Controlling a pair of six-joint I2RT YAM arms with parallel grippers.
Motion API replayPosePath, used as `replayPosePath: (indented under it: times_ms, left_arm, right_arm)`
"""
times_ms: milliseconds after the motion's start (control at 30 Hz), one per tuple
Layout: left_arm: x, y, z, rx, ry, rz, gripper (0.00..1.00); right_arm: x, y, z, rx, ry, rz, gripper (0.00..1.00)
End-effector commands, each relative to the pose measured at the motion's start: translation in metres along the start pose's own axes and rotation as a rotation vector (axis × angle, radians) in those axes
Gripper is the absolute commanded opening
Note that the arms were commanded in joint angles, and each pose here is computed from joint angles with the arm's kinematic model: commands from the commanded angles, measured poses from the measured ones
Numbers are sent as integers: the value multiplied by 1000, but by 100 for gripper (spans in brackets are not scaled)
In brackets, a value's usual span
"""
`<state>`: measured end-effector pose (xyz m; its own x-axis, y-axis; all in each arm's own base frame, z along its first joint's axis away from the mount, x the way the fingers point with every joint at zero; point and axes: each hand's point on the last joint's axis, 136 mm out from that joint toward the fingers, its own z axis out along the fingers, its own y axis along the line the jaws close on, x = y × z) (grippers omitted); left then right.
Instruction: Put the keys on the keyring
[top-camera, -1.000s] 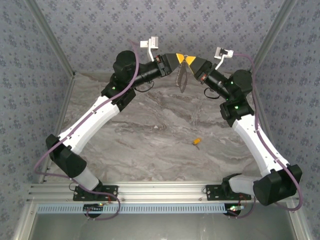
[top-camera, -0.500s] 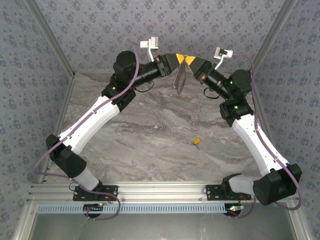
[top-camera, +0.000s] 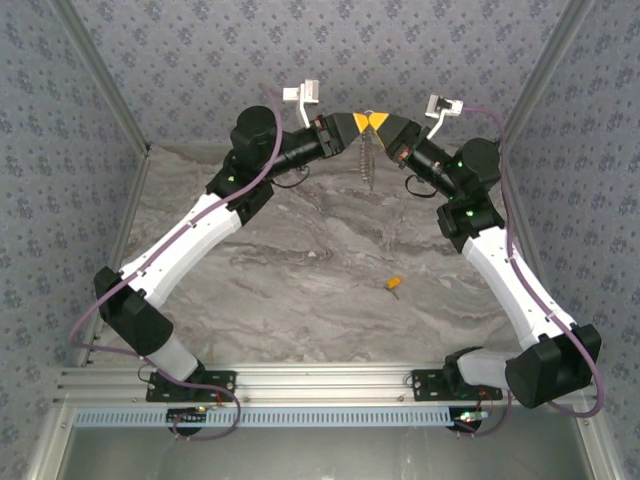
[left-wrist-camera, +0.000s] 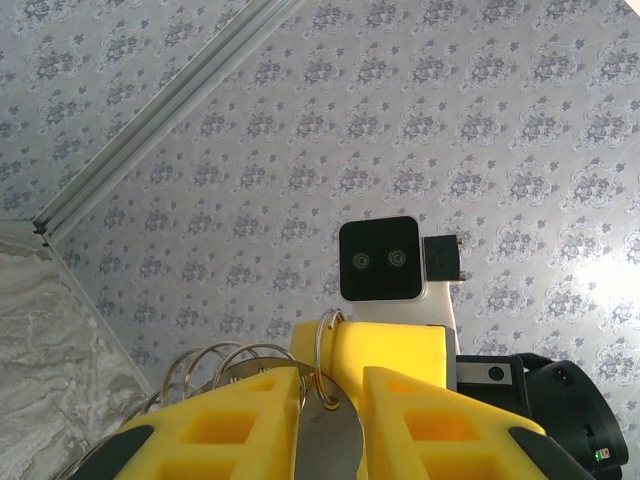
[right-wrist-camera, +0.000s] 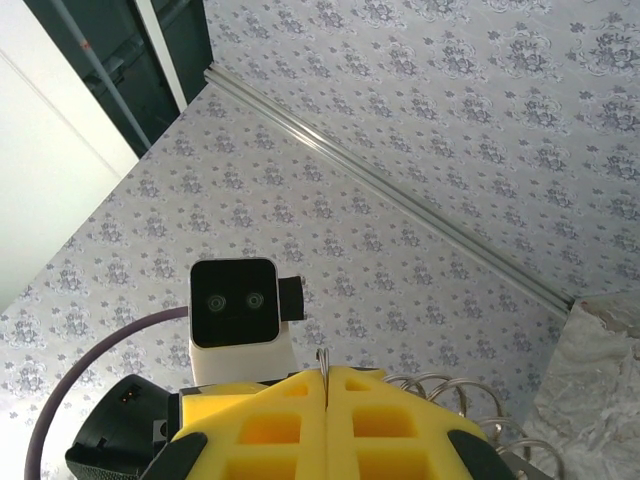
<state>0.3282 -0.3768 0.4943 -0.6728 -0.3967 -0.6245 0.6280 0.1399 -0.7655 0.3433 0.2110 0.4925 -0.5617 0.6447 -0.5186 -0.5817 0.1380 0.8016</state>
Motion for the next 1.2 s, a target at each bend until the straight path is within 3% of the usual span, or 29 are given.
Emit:
replayPosePath:
  times_ms: [0, 500, 533, 633, 700, 933, 1167]
  left_arm:
    - [-8, -22, -4, 59, -29, 23, 21]
    - [-7, -29, -4, 83, -26, 55, 2]
    - [-6, -29, -5, 79, -21, 64, 0]
    - [-6, -29, -9, 67, -4, 106, 0]
    - [-6, -29, -13, 57, 12, 141, 0]
    - [7, -38, -25, 58, 142, 324, 0]
    - [20, -49, -40, 55, 268, 531, 0]
  right_arm:
    - [-9, 26, 0, -66, -33, -32, 0]
    - [2, 27, 0, -61, 2, -22, 0]
    - [4, 26, -1, -55, 12, -19, 4]
    - [2, 20, -12, -24, 6, -29, 32]
    - [-5, 13, -24, 7, -16, -33, 41]
    - [-27, 0, -64, 89, -72, -47, 47]
    - [-26, 4, -71, 83, -31, -60, 47]
